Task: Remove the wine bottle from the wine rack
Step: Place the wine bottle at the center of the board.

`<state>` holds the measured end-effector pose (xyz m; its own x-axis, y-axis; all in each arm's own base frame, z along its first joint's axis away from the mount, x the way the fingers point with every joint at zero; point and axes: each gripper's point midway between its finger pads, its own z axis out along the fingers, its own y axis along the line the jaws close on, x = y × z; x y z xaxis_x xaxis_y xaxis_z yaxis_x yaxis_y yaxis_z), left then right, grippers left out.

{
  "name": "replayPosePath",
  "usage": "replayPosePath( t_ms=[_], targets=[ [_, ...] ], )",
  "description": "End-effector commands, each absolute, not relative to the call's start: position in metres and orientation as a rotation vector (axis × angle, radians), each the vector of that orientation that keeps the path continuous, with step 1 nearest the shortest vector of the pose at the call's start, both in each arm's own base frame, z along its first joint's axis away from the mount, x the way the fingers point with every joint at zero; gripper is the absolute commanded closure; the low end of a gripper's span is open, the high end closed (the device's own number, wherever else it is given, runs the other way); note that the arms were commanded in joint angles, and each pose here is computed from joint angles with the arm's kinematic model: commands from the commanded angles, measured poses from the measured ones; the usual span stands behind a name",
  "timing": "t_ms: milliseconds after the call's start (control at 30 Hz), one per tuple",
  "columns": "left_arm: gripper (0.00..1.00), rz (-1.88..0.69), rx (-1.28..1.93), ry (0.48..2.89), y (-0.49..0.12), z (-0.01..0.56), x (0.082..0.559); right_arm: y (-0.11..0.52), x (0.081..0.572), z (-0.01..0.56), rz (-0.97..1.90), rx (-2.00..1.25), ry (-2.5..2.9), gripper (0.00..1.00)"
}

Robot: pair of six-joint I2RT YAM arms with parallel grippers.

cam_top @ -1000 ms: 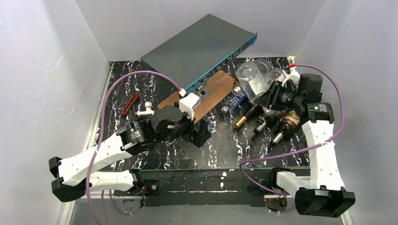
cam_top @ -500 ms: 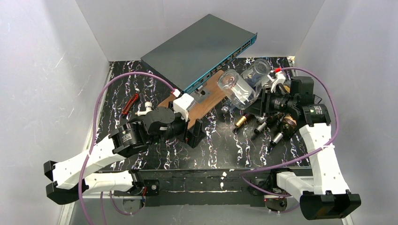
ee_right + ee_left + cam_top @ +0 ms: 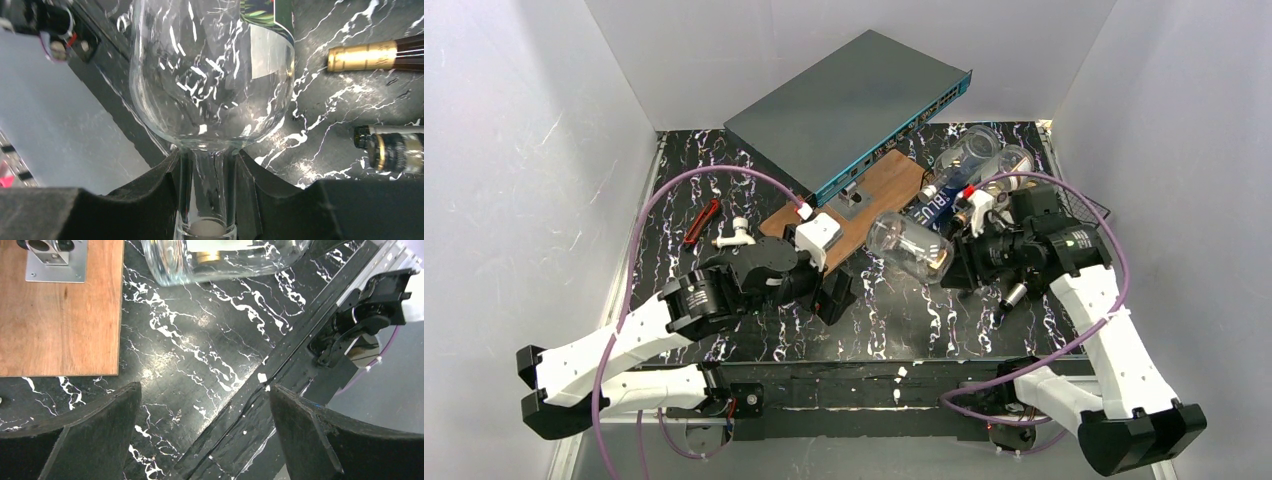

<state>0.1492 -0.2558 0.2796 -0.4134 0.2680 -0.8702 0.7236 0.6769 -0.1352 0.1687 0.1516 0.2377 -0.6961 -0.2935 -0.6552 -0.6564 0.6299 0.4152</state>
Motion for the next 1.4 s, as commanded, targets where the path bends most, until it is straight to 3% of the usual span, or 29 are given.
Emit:
replayPosePath(
  t_ms=[0, 667, 1033, 1367],
  targets=[
    [0.01, -0.649, 0.845, 1.964, -0.256, 0.271, 0.142, 0.17, 0.173, 0.248, 0.847, -1.002, 2.102, 0.99],
    [0.01, -0.685, 0.656, 2.083, -0.229, 0.216, 0.13, 0.186, 0.182, 0.219, 0.326, -1.628, 2.077, 0.99],
    [0.01, -0.66, 0.571, 2.108, -0.212, 0.197, 0.13, 0.198, 0.202, 0.232, -0.123, -1.992, 1.816, 0.99],
    [0.01, -0.651, 0.524, 2.101, -0.2, 0.188, 0.129, 0.213, 0.185, 0.245, -0.419, -2.416, 1.443, 0.99]
  ],
)
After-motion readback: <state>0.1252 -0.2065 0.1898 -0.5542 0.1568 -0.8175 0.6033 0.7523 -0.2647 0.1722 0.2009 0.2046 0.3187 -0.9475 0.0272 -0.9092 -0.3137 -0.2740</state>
